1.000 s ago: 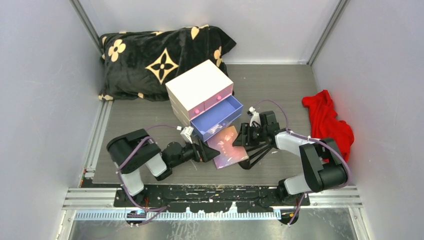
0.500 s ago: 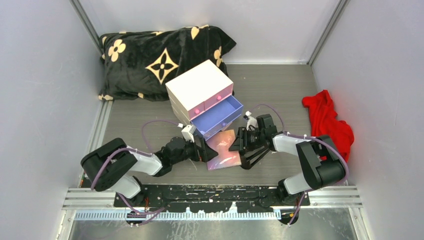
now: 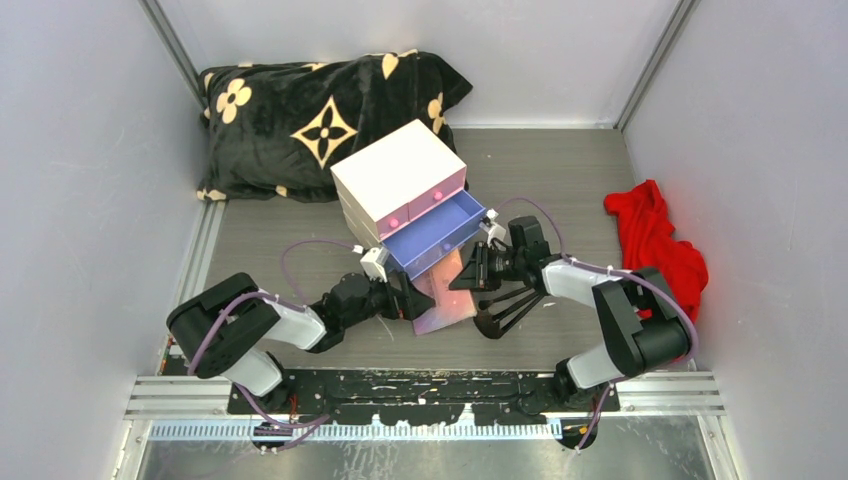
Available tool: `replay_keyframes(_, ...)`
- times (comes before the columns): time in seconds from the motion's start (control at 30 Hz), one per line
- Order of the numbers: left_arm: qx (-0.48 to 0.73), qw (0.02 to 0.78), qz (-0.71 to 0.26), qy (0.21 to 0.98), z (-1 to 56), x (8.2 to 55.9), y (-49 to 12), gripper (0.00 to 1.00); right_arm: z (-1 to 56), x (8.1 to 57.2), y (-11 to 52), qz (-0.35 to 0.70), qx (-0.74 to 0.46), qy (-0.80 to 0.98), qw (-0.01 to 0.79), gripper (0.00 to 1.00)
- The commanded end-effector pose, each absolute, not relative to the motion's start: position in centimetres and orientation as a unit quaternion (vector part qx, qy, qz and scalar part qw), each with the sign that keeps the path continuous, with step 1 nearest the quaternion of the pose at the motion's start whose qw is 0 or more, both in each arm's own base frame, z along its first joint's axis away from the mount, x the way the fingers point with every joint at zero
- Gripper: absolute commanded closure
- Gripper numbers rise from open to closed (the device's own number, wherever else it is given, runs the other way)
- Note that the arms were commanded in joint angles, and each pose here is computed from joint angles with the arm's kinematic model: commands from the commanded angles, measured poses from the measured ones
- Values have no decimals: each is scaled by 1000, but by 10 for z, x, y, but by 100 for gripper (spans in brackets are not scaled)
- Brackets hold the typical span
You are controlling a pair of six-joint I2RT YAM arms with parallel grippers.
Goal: Organize the makeup
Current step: Pick up the makeup from the center of the board.
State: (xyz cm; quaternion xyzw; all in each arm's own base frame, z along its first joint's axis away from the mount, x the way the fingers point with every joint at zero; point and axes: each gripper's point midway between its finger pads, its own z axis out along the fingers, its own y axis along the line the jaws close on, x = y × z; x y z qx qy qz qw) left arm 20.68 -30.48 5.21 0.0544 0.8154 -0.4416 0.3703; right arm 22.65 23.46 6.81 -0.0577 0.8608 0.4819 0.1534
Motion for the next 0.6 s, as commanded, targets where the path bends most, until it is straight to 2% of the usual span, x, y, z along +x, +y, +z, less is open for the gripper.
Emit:
replay_keyframes(0.0,94,323,-454,825,42,185,-316,0,63,222,243,461,-118,859,189,99)
replay_keyframes(0.23,104,306,-433,842,31,176,-306,0,65,211,220,402,-109,887,201,99)
replay_keyframes(0.57,126,300,-408,853,33,169,-295,0,98,191,179,329,-74,902,269,99)
